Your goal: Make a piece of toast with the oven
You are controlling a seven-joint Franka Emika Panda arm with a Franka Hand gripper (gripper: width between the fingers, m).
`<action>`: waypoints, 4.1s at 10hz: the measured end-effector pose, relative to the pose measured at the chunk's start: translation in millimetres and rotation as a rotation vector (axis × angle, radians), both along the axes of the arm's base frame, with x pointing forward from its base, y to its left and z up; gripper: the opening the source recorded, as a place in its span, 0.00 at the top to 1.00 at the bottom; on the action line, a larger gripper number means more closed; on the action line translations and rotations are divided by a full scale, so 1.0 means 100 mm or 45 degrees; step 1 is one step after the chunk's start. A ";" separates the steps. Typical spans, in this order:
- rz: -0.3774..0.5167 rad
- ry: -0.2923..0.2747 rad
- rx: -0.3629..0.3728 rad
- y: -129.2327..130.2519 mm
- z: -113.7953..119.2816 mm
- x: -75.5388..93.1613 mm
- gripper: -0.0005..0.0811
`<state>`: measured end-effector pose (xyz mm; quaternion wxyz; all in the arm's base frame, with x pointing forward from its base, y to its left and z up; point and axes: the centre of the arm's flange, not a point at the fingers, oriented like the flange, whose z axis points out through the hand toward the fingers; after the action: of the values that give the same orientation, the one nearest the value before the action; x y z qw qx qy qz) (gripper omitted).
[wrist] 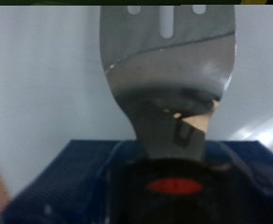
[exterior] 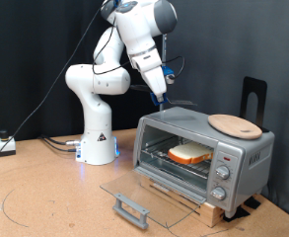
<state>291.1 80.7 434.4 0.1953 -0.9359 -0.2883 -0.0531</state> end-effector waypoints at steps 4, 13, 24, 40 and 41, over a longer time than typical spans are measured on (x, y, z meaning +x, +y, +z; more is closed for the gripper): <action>-0.031 -0.143 -0.075 0.42 -0.08 -0.21 0.49; -0.049 -0.120 -0.129 0.73 -0.33 -0.30 0.06; -0.172 -0.163 0.071 0.21 0.14 -0.19 0.01; -0.512 -0.147 0.059 -1.52 -0.02 0.71 0.01; -0.532 -0.023 0.000 -1.50 -0.07 0.67 0.01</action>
<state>358.4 -69.7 427.7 0.1775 -0.9748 -0.0894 -0.1008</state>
